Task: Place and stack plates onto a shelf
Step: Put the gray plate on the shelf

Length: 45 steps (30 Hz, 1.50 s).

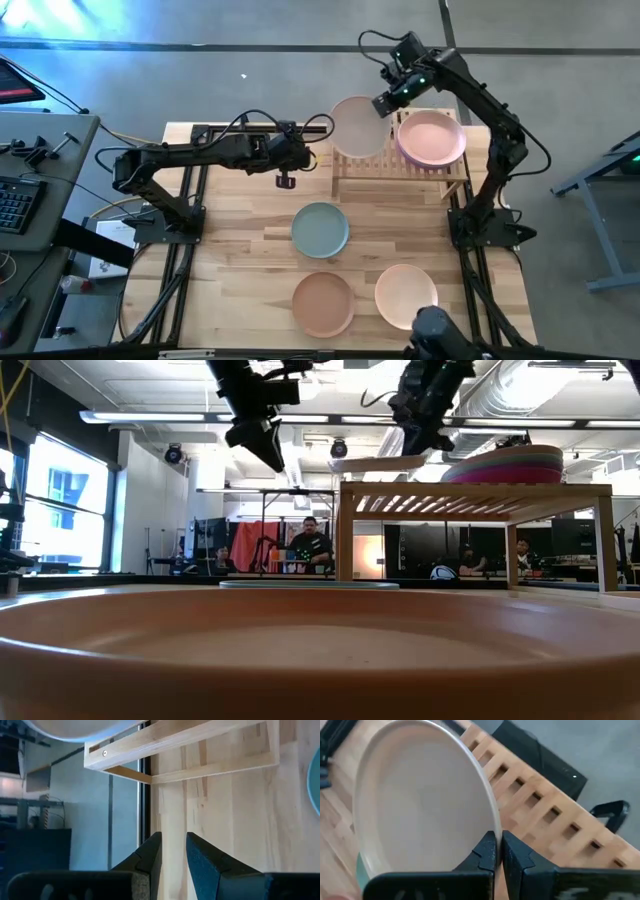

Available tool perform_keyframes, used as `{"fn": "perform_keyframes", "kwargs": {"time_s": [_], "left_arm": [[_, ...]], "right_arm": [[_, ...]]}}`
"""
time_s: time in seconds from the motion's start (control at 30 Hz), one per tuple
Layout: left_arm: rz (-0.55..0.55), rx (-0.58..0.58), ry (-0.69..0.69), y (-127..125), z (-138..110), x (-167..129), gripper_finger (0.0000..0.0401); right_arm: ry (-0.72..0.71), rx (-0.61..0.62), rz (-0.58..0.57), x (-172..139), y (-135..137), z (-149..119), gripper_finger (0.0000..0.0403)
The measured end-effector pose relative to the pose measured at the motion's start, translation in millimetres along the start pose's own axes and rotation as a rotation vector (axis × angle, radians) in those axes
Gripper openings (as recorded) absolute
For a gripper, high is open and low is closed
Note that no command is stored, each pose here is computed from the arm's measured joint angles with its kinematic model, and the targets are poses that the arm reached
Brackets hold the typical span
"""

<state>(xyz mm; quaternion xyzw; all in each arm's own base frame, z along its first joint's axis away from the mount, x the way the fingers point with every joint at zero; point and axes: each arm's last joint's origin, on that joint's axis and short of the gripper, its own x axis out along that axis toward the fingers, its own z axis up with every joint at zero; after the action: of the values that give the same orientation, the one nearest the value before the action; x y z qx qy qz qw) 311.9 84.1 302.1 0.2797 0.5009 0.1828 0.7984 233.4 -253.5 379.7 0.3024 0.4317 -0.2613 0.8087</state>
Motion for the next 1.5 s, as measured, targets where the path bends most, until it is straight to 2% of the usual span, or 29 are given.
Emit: {"fn": "perform_keyframes", "kwargs": {"time_s": [0.37, 0.53, 1.3, 1.5], "left_arm": [[0.001, -0.042, -0.001, 0.0, 0.2, -0.1, 0.0076], [0.001, -0.042, -0.001, 0.0, 0.2, -0.1, 0.0076], [0.008, -0.05, -0.014, 0.9, 1.5, -0.2, 0.0076], [0.008, -0.049, -0.013, 0.9, 1.5, -0.2, 0.0076]], "right_arm": [[0.082, -0.098, 0.026, 21.2, -8.3, 2.2, 0.0], [0.095, -0.125, -0.034, 26.4, -11.2, 3.2, 0.0], [0.121, -0.129, -0.125, 38.7, -4.8, 4.3, 0.0], [0.12, -0.13, -0.141, 38.7, -5.2, 4.4, 0.0033]]}}
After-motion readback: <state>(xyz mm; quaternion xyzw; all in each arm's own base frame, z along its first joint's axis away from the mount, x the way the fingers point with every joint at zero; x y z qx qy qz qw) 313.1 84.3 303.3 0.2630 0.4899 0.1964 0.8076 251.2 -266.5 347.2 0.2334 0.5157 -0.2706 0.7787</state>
